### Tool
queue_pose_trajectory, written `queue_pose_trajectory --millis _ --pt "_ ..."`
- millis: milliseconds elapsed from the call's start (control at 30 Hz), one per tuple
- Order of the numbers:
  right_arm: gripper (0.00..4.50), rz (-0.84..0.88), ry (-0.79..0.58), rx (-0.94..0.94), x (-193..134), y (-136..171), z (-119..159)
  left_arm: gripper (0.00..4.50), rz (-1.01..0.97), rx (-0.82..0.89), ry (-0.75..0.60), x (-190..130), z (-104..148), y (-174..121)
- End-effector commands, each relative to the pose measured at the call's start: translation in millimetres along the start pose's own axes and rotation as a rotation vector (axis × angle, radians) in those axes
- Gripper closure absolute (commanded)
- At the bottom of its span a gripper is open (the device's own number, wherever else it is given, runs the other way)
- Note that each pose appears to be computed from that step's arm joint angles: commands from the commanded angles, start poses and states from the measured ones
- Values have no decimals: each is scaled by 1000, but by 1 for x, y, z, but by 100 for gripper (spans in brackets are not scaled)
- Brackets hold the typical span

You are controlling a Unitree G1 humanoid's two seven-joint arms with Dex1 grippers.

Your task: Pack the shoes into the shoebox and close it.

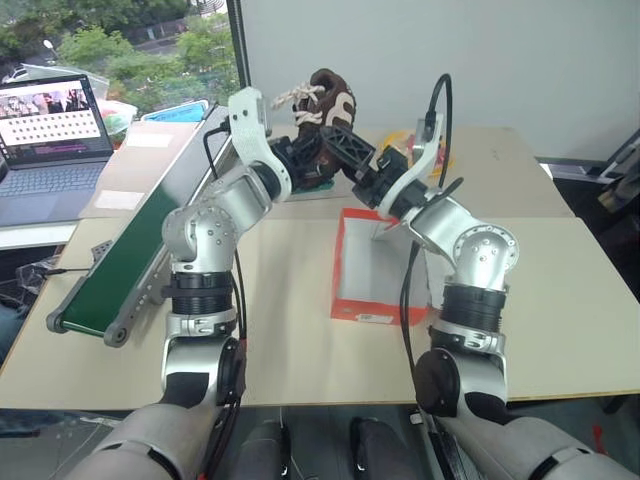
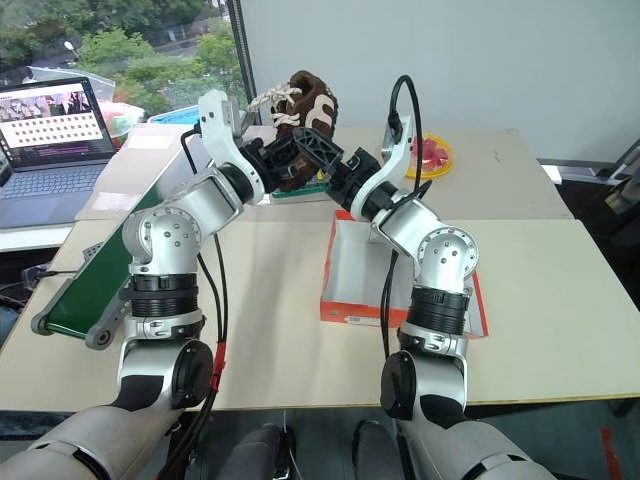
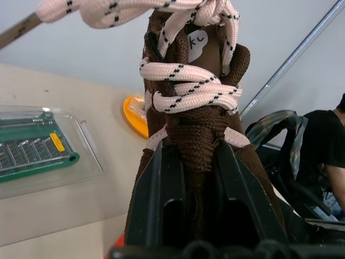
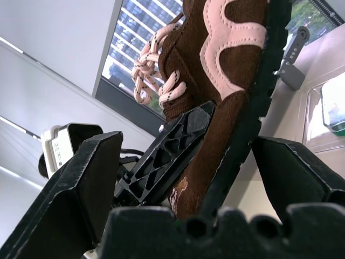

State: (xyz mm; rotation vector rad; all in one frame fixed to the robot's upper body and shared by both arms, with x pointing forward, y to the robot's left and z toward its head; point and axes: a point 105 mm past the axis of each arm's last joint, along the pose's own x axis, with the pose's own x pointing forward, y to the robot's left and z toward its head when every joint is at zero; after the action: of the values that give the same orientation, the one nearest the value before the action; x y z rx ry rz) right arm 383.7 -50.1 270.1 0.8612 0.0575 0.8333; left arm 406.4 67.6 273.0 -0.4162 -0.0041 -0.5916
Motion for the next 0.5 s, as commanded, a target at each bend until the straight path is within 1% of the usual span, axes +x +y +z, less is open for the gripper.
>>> queue_pose_trajectory --millis 33,67,100,133,233,267,300,367,433,500 --pt "109 54 -57 -14 4 15 9 429 -56 39 -20 0 9 -17" --pt "148 53 -62 -14 4 14 9 429 -53 38 -22 -1 10 -17" --pt "161 51 -65 -13 4 14 9 429 -51 38 -24 -1 11 -16" --pt "209 51 -69 -13 4 14 10 429 -49 37 -26 -1 11 -16" --pt "314 46 -80 -10 5 13 11 429 -47 35 -31 -1 12 -16" --pt "334 45 -81 -9 5 12 11 429 -48 35 -30 -1 12 -16" --pt "378 44 -82 -10 5 12 11 429 -50 33 -30 -1 12 -16" --pt "413 42 -85 -12 6 11 11 429 -66 21 -35 0 12 -18" --pt "423 40 -88 -15 7 10 12 339 -109 -21 -69 -2 17 -24" --pt "426 37 -90 -20 7 10 12 265 -141 -11 -80 -6 21 -28"
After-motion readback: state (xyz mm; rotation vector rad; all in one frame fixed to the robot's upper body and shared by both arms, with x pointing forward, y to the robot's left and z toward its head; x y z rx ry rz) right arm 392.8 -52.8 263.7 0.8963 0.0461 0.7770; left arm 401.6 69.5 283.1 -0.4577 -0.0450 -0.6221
